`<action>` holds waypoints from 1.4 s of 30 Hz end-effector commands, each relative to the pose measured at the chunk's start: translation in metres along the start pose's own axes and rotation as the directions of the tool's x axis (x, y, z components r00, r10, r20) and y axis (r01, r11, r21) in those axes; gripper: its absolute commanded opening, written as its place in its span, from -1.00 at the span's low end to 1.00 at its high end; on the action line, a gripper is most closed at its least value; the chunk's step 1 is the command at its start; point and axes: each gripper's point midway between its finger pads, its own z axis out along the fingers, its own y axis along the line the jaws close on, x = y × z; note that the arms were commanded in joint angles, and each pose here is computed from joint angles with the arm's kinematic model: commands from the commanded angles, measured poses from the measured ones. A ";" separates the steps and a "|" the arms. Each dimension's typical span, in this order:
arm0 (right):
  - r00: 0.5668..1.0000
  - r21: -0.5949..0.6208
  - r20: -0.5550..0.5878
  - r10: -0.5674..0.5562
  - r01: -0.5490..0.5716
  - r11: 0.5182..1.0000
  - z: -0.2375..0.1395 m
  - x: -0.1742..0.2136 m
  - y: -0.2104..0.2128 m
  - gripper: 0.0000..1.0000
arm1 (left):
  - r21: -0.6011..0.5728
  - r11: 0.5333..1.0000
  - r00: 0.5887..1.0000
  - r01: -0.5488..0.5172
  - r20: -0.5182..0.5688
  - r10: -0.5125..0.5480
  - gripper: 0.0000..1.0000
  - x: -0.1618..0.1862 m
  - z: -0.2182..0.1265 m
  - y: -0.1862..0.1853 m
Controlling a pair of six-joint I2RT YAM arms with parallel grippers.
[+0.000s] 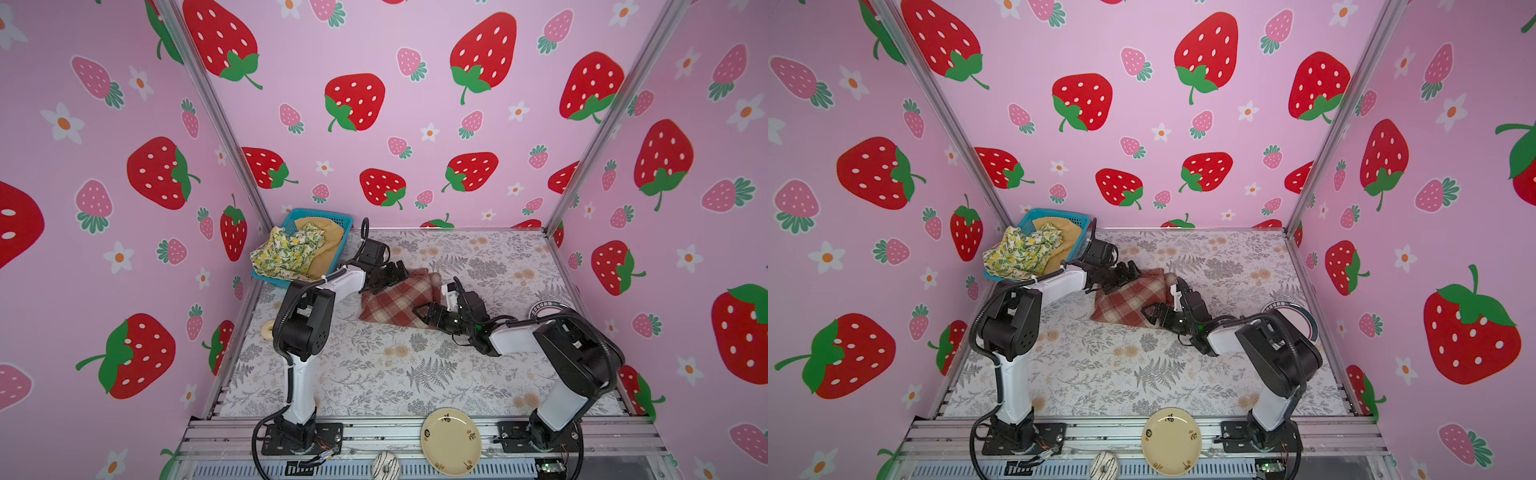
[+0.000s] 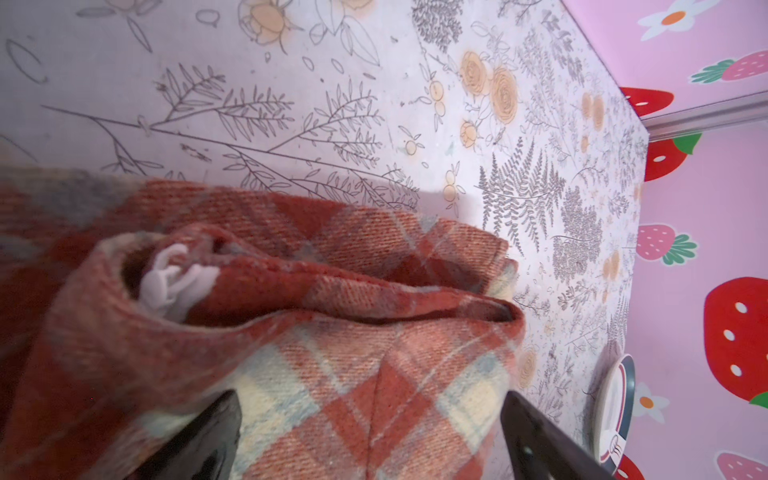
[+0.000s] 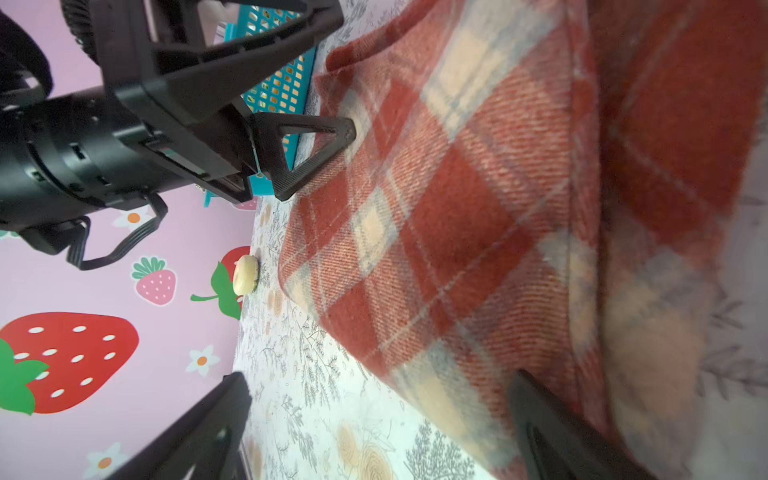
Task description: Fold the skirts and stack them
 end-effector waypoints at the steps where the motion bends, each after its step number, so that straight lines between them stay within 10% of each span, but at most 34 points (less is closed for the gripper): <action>1: 0.986 0.080 0.123 -0.109 0.099 0.992 -0.020 -0.039 0.014 0.99 | 0.055 0.998 0.999 -0.032 0.028 0.030 0.98 -0.013 -0.038 -0.028; 20: 0.981 -0.209 0.027 -0.193 0.194 0.958 0.048 -0.112 0.059 0.99 | 0.216 0.963 0.984 0.163 0.041 -0.175 1.00 0.045 -0.081 -0.005; 35: 0.992 -0.052 -0.035 -0.120 0.118 0.992 0.099 -0.097 -0.038 0.99 | 0.116 0.960 0.967 0.254 -0.004 -0.255 1.00 0.092 -0.050 0.060; 42: 0.987 -0.066 0.030 -0.157 0.159 0.985 0.071 -0.111 -0.015 0.99 | 0.149 0.961 0.971 0.234 0.021 -0.239 1.00 0.068 -0.059 0.041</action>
